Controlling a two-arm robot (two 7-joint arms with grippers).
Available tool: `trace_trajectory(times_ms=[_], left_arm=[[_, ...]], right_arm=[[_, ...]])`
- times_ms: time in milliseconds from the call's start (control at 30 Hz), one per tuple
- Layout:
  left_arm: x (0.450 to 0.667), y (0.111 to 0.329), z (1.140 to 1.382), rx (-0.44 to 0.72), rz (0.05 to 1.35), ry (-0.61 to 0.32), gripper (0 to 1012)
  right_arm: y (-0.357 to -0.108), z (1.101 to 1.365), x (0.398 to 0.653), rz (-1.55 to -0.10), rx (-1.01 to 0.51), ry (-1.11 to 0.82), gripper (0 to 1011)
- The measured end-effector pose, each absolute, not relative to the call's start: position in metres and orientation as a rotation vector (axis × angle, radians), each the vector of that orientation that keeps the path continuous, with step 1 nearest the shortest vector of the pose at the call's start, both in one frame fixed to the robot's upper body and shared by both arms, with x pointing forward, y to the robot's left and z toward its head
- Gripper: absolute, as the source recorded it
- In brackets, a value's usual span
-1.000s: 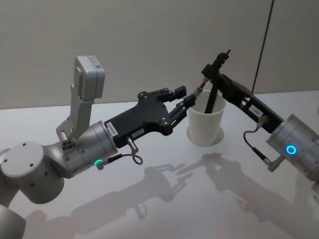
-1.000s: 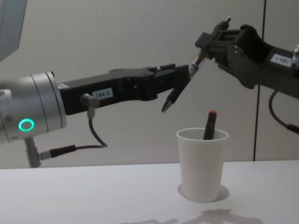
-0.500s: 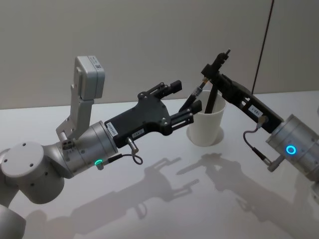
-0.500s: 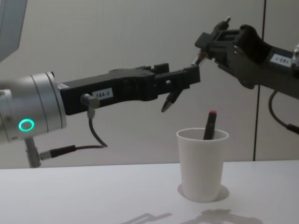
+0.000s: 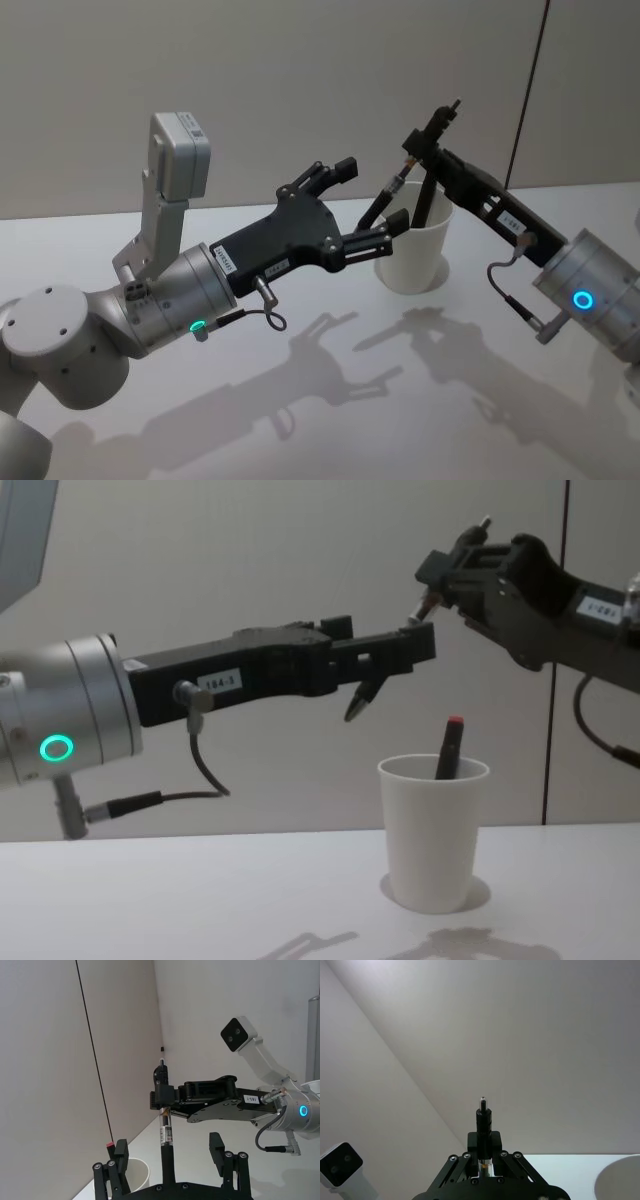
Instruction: Place the pen into the pen holder.
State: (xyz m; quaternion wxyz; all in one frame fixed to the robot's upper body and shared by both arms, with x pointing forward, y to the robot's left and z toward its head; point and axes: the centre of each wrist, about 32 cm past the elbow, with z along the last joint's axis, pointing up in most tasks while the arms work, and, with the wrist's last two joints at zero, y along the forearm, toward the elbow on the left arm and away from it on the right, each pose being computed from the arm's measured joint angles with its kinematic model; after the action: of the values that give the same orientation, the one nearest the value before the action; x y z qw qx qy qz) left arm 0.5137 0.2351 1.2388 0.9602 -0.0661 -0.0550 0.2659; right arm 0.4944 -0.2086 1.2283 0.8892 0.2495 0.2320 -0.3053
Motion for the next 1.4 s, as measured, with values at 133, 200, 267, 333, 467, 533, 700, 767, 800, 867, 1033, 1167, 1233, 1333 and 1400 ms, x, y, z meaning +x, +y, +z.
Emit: trace_trajectory(times_ms=[133, 200, 267, 333, 467, 533, 700, 767, 800, 867, 1033, 1167, 1233, 1333, 1400], left_arm=[[0.514, 0.235, 1.239, -0.134, 0.539, -0.112, 1001], [0.514, 0.235, 1.239, -0.134, 0.539, -0.111, 1001], [0.514, 0.235, 1.239, -0.134, 0.539, -0.112, 1001], [0.514, 0.235, 1.239, -0.134, 0.539, -0.112, 1001], [0.514, 0.235, 1.239, -0.134, 0.539, -0.112, 1001], [0.514, 0.235, 1.239, -0.134, 0.539, -0.112, 1001], [0.514, 0.235, 1.239, -0.134, 0.539, -0.112, 1001], [0.514, 0.235, 1.239, -0.134, 0.539, -0.112, 1001], [0.514, 0.235, 1.239, -0.134, 0.539, -0.112, 1001], [0.514, 0.235, 1.239, -0.134, 0.539, -0.112, 1001], [0.514, 0.235, 1.239, -0.134, 0.539, -0.112, 1001], [0.514, 0.235, 1.239, -0.134, 0.539, -0.112, 1001], [0.514, 0.235, 1.239, -0.134, 0.539, -0.112, 1001], [0.514, 0.235, 1.239, -0.134, 0.539, -0.112, 1001], [0.514, 0.235, 1.239, -0.134, 0.539, -0.112, 1001]], right_arm=[[-0.209, 1.228, 0.496, -0.631, 0.512, 0.476, 147], [-0.209, 1.228, 0.498, -0.629, 0.506, 0.468, 147], [-0.209, 1.228, 0.499, -0.630, 0.503, 0.456, 147], [-0.210, 1.229, 0.501, -0.635, 0.500, 0.441, 147], [-0.212, 1.229, 0.503, -0.648, 0.498, 0.407, 147], [-0.214, 1.230, 0.504, -0.660, 0.497, 0.383, 147], [-0.218, 1.232, 0.507, -0.683, 0.497, 0.340, 147], [-0.220, 1.232, 0.508, -0.695, 0.496, 0.319, 147], [-0.221, 1.233, 0.508, -0.697, 0.495, 0.313, 147], [-0.222, 1.233, 0.509, -0.704, 0.493, 0.302, 147], [-0.226, 1.234, 0.512, -0.728, 0.481, 0.258, 147], [-0.229, 1.234, 0.515, -0.745, 0.467, 0.228, 147], [-0.229, 1.234, 0.517, -0.748, 0.462, 0.218, 147], [-0.230, 1.234, 0.519, -0.754, 0.447, 0.197, 147], [-0.230, 1.233, 0.521, -0.756, 0.432, 0.181, 147]])
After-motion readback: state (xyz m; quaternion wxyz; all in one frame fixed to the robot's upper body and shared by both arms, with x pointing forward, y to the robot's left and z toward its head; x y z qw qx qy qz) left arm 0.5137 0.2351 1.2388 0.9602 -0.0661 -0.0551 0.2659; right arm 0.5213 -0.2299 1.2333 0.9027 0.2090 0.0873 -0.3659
